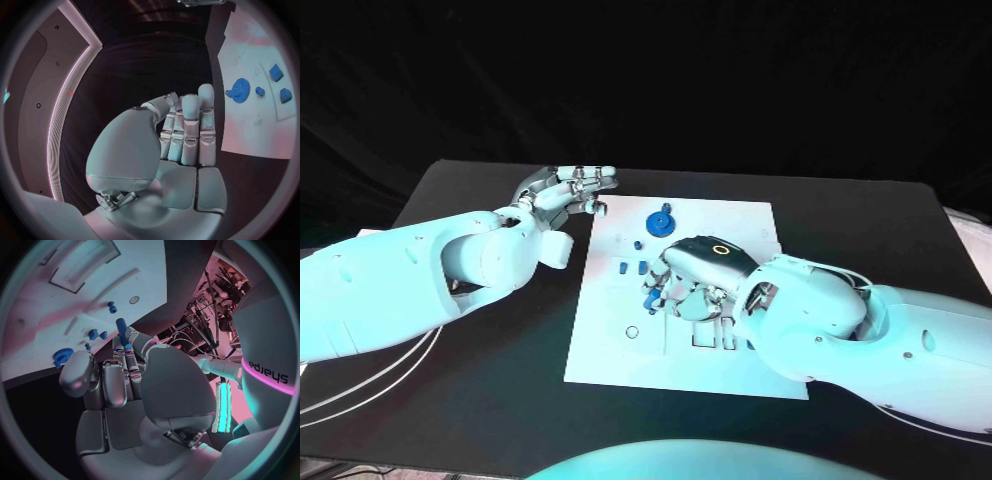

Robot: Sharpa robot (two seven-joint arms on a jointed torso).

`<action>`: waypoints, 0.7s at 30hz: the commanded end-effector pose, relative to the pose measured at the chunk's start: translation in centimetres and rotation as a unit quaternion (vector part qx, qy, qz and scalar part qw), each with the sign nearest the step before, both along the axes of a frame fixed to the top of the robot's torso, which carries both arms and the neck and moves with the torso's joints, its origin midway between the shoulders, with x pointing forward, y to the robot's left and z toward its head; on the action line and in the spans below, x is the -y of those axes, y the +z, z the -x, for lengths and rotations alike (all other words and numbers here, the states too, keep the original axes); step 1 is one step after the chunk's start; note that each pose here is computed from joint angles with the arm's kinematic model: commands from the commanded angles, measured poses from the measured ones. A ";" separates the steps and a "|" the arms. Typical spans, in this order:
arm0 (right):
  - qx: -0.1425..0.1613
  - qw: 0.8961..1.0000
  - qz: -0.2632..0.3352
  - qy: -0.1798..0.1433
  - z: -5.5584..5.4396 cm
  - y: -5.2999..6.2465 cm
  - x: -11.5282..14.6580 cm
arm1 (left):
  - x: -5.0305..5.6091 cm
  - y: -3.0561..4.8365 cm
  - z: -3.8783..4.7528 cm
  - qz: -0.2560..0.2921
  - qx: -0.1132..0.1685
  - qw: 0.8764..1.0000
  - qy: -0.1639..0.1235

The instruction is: Assemble the parts on the task board

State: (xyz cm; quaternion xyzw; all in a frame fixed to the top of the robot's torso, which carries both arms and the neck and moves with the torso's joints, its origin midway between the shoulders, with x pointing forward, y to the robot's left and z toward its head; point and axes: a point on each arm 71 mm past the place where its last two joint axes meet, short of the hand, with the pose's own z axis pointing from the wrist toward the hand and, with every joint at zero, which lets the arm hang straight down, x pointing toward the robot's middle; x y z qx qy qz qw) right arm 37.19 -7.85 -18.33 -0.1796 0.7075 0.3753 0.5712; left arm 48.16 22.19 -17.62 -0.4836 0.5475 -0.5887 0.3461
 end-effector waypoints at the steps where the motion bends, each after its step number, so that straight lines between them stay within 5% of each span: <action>1: -0.012 1.000 0.001 0.027 0.5 -0.9 -1.0 | 0.4 0.09 0.08 0.008 0.001 1.000 -0.011; 10: -0.037 0.998 0.016 0.041 0.7 -2.9 -2.1 | 0.5 0.09 0.07 0.008 0.001 1.000 -0.013; 21: -0.046 0.998 0.032 0.041 0.6 -3.8 -2.2 | 0.5 0.08 0.05 0.009 0.001 1.000 -0.014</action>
